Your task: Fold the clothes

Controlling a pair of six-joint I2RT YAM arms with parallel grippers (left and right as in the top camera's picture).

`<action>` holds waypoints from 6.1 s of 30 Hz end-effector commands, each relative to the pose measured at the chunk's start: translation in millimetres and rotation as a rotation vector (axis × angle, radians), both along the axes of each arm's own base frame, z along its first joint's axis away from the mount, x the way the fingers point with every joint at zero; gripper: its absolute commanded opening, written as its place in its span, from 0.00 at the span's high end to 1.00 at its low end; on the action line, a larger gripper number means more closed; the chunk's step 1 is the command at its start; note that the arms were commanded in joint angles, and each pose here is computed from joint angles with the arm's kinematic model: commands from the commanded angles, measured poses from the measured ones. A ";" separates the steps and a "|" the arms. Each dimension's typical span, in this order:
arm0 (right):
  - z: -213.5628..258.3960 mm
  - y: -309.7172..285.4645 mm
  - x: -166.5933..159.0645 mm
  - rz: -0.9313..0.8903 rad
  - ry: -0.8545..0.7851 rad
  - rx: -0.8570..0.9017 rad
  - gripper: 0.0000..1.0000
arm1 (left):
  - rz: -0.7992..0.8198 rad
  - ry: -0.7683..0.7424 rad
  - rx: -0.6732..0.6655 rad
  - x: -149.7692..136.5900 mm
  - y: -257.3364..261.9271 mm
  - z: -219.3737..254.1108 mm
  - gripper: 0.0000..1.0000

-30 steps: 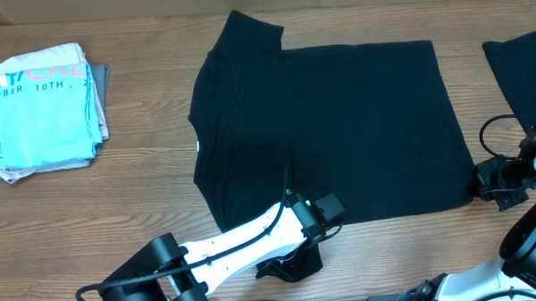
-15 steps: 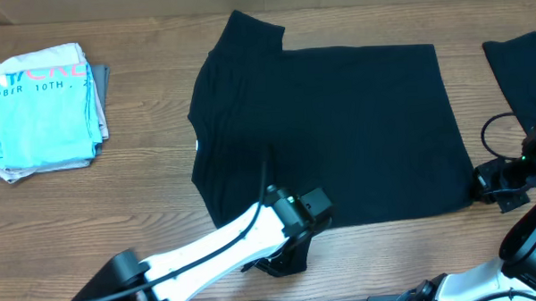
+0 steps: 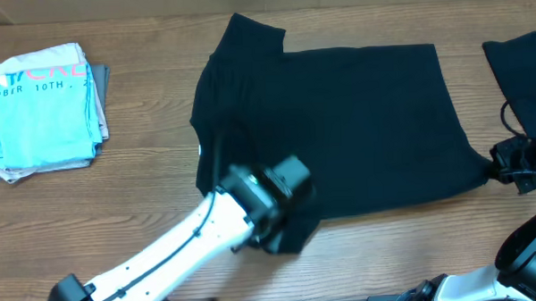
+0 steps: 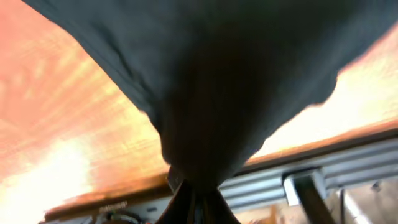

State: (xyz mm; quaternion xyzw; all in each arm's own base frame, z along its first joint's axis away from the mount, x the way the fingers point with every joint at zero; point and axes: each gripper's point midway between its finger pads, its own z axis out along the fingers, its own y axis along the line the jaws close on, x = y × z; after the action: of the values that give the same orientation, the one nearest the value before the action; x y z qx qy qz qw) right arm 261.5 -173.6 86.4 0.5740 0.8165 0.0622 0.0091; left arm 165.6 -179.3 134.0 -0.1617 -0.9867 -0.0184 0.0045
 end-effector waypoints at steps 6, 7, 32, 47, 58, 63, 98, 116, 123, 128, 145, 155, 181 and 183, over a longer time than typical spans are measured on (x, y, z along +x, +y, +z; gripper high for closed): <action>20.2 5.6 33.1 0.062 -0.122 -0.045 0.96 | 0.058 -0.189 -0.094 81.8 29.8 33.0 0.96; 20.8 7.1 39.3 0.077 -0.136 -0.058 0.96 | 0.069 -0.208 -0.102 90.4 32.8 33.3 0.96; -13.2 18.2 149.7 0.212 -0.297 -0.300 0.96 | 0.209 -0.373 0.057 203.5 56.3 -38.2 0.96; -50.8 12.1 166.4 0.213 -0.294 -0.297 0.96 | 0.277 -0.389 0.053 222.0 75.8 -47.0 0.96; -51.0 14.3 178.8 0.222 -0.347 -0.284 0.96 | 0.295 -0.345 0.084 223.5 77.1 -73.7 0.91; -47.4 20.0 187.5 0.259 -0.394 -0.263 0.83 | 0.302 -0.350 0.082 225.0 77.9 -73.5 0.42; 2.6 0.7 177.3 0.287 -0.407 -0.212 0.00 | 0.012 -0.189 -0.278 203.2 -26.3 -10.7 0.67; 2.6 0.7 177.3 0.287 -0.407 -0.212 0.00 | -0.163 -0.216 -0.128 191.3 -54.6 -78.0 0.34; 2.6 0.7 177.3 0.287 -0.407 -0.212 0.00 | -0.253 -0.137 -0.078 186.2 -51.1 -116.4 0.41; 2.6 0.7 177.3 0.287 -0.407 -0.212 0.00 | -0.251 -0.149 -0.084 190.3 -53.9 -120.1 0.43; 2.6 0.7 177.3 0.287 -0.407 -0.212 0.00 | -0.243 -0.185 -0.102 198.5 -59.3 -118.9 0.42; 2.6 0.7 177.4 0.287 -0.407 -0.212 0.00 | -0.242 -0.191 -0.094 200.0 -58.0 -118.8 0.56; 2.6 0.7 177.3 0.287 -0.407 -0.212 0.00 | -0.206 -0.185 -0.095 195.3 -54.9 -129.9 0.67; 2.6 0.7 177.3 0.287 -0.407 -0.212 0.00 | -0.204 -0.187 -0.096 195.9 -55.0 -129.1 0.83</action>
State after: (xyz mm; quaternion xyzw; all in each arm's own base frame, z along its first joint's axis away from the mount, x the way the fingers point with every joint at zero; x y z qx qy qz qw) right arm 431.5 -168.9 64.7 0.4318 0.8760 0.0936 0.1935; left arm 363.0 -236.3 9.1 -0.2628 -0.9594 0.0175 -0.1012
